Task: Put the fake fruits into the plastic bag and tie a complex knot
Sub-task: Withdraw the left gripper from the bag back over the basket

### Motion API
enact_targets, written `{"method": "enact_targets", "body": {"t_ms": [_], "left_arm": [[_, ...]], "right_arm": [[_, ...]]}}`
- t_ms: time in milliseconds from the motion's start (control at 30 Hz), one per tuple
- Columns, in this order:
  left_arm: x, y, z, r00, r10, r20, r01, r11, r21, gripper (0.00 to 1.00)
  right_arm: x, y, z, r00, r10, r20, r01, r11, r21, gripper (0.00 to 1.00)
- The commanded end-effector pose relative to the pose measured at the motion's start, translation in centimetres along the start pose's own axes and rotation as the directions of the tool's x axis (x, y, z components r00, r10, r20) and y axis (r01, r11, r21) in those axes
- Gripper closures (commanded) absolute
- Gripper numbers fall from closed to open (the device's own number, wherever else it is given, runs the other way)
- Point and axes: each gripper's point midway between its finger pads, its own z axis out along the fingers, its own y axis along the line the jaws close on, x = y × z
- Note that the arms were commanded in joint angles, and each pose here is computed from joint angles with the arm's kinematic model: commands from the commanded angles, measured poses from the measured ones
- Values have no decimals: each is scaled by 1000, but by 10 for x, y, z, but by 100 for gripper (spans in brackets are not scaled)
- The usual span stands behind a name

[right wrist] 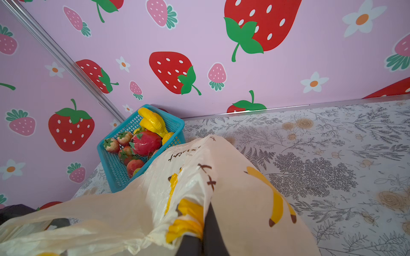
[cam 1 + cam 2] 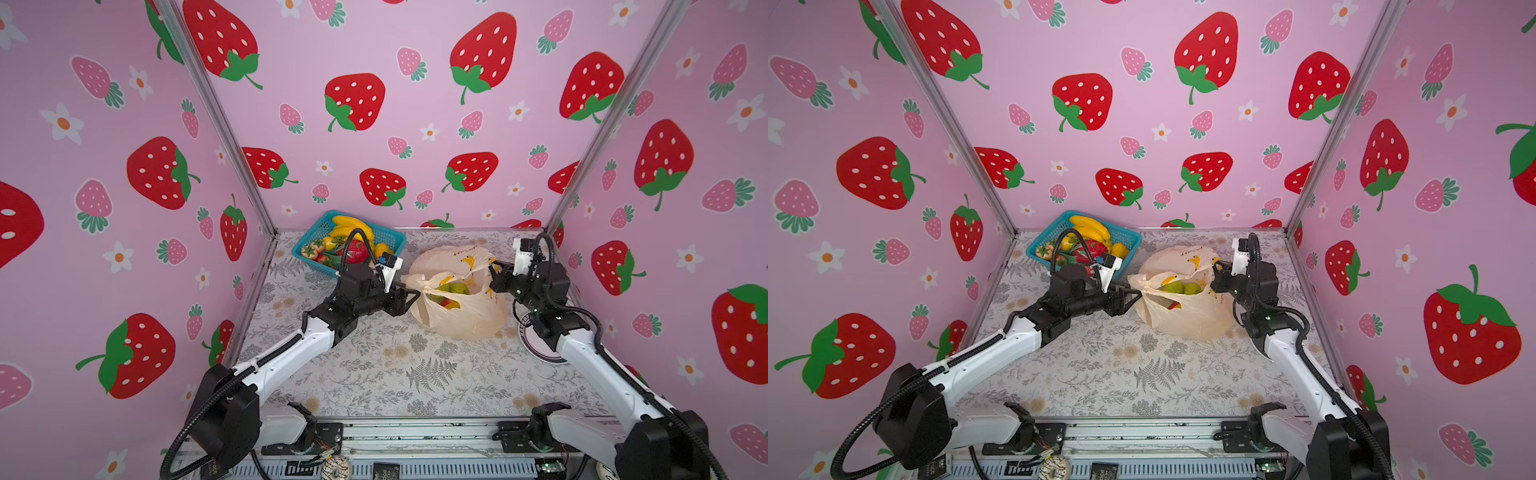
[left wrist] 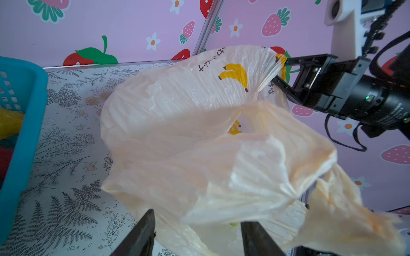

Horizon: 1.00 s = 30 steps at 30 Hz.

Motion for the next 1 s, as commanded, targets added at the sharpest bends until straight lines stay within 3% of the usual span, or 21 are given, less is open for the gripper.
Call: {"method": "enact_targets", "body": {"t_ms": [0, 100, 200, 333, 500, 667, 967], "left_arm": [[-10, 3, -18, 999, 14, 34, -15, 1000, 22, 37], [-24, 48, -33, 995, -60, 79, 72, 985, -155, 36], [-27, 106, -44, 992, -113, 50, 124, 904, -409, 33], [-24, 168, -52, 988, -126, -84, 45, 776, -629, 33], [-18, 225, -50, 947, -180, -266, -79, 675, -734, 32], [-7, 262, -40, 889, -245, -387, -142, 656, -741, 32], [18, 295, -14, 800, -329, -502, -138, 713, -687, 32]], "right_arm": [[-8, 2, -5, 999, -3, 35, 3, 1000, -9, 100], [-8, 2, -5, 999, -2, 38, 3, 1000, -6, 100], [-8, 4, -5, 999, 0, 34, 1, 1000, -16, 100], [-10, 4, -7, 999, -3, 42, 4, 1000, -12, 100], [-9, 4, -5, 999, -1, 36, 1, 1000, -18, 100], [-8, 4, -5, 999, -1, 35, 1, 1000, -18, 100], [-9, 5, -6, 999, 0, 37, 1, 1000, -21, 100]]}}
